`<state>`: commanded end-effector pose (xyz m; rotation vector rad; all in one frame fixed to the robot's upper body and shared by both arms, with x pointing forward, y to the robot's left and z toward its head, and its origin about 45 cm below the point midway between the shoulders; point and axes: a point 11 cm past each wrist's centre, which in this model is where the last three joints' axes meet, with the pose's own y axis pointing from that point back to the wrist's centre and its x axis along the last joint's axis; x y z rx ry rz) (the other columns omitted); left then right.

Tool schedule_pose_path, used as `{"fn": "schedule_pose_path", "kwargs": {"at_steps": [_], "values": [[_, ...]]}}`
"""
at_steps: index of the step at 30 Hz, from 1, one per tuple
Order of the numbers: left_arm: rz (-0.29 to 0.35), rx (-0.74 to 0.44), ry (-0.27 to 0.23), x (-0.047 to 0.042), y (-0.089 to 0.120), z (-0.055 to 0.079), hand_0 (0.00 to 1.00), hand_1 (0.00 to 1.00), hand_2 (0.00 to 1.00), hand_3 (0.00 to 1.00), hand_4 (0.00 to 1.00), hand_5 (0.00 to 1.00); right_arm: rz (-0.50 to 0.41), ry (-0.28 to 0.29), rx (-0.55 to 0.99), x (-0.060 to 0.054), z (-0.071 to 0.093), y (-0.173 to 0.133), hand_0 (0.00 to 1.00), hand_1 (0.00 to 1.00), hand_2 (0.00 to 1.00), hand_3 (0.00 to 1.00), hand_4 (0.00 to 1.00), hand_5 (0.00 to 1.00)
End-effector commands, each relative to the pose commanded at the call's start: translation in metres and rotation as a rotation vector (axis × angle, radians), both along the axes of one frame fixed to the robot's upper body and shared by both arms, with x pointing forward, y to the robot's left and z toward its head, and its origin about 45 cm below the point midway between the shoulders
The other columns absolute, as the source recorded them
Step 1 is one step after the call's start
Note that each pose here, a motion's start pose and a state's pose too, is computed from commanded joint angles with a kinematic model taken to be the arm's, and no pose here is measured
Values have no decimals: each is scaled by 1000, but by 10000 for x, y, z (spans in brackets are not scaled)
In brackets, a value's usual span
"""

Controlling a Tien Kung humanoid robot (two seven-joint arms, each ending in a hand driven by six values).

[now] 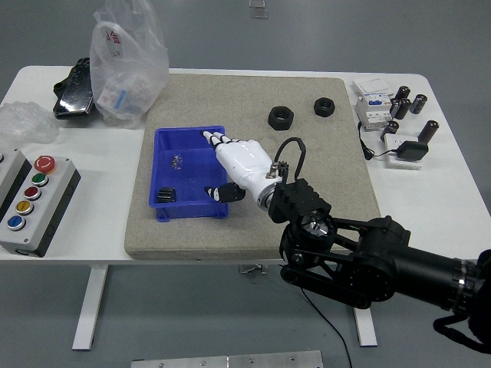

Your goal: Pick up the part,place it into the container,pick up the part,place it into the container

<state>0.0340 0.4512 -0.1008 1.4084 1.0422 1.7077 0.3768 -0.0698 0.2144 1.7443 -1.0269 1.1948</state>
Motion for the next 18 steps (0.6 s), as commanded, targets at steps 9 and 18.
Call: {"fn": "schedule_pose_path", "kwargs": {"at_steps": [9,18], "values": [[-1,-1,3,-7,-4,-2,643,570,560,621,723,334,-191,4,-13,421,-4,-507,408,741,911,931,846,304],[-3,-1,1,9,-8,-2,643,569,561,621,723,334,-295,102,-96,520,-438,-884,384,661,811,915,838,292]]}}
